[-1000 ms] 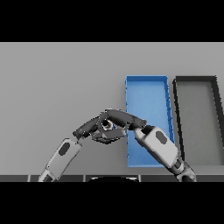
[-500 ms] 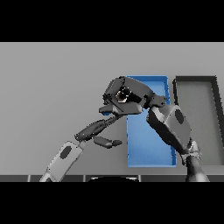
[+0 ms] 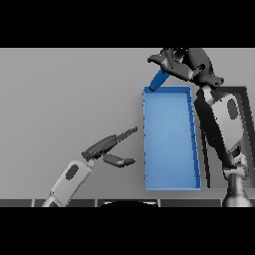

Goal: Pick up the blue pipe and place it into the blue bin.

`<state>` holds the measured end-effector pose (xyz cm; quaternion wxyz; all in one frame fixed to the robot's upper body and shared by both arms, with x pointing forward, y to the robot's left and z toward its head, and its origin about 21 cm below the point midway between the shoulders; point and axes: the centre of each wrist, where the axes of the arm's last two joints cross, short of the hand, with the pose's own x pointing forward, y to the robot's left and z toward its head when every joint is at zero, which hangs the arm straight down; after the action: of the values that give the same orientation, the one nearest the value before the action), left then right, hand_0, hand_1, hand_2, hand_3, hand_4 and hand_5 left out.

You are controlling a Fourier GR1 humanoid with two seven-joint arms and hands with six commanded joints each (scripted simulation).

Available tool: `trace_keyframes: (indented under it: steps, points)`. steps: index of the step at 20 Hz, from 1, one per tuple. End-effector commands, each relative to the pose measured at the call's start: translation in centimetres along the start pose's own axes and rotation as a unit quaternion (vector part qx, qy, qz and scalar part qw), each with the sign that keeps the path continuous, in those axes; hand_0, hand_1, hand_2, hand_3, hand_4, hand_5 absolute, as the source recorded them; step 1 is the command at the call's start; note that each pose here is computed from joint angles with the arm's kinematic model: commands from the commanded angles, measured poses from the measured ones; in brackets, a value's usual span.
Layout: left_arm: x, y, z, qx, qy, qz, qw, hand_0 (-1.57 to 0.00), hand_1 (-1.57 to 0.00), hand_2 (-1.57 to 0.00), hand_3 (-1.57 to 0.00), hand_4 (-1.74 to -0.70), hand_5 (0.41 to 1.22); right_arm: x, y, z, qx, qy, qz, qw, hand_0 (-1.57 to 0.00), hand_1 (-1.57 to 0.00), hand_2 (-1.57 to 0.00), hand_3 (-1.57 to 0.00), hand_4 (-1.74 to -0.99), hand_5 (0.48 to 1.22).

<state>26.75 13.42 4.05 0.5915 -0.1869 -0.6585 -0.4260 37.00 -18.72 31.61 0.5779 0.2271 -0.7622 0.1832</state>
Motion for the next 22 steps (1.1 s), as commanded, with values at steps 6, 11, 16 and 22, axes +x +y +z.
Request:
trace_keyframes:
  steps: [6, 11, 16, 22]
  points:
    - [-0.4, 0.1, 0.2, -0.001, 0.006, 0.007, 1.000, 0.00, 0.00, 0.00, 0.00, -0.89, 0.478, -7.0, -3.0, 3.1, -0.089, 0.119, -0.017, 0.989, -1.57, -1.57, -1.57, -1.57, -1.740, 1.121]
    - [0.2, 0.2, 0.0, 0.003, -0.001, 0.004, 1.000, 0.00, 0.00, 0.00, 0.00, -0.88, 0.464, -12.2, -3.1, 6.5, -0.145, 0.248, -0.052, 0.956, -1.57, -1.57, -1.57, -1.57, -1.741, 1.120]
    - [-0.2, -0.3, 0.3, 0.001, 0.005, 0.005, 1.000, 0.00, 0.00, 0.00, 0.00, -0.88, 0.460, -17.1, -3.0, 9.3, -0.158, 0.348, -0.060, 0.922, -1.57, -1.57, -1.57, -1.57, -1.591, 1.114]
    - [0.3, -0.1, 0.2, 0.003, 0.010, 0.003, 1.000, 0.00, 0.00, 0.00, 0.00, -0.89, 0.454, -19.7, -3.1, 9.8, -0.175, 0.453, -0.076, 0.871, -0.67, -0.60, -0.57, -0.46, -1.338, 1.157]
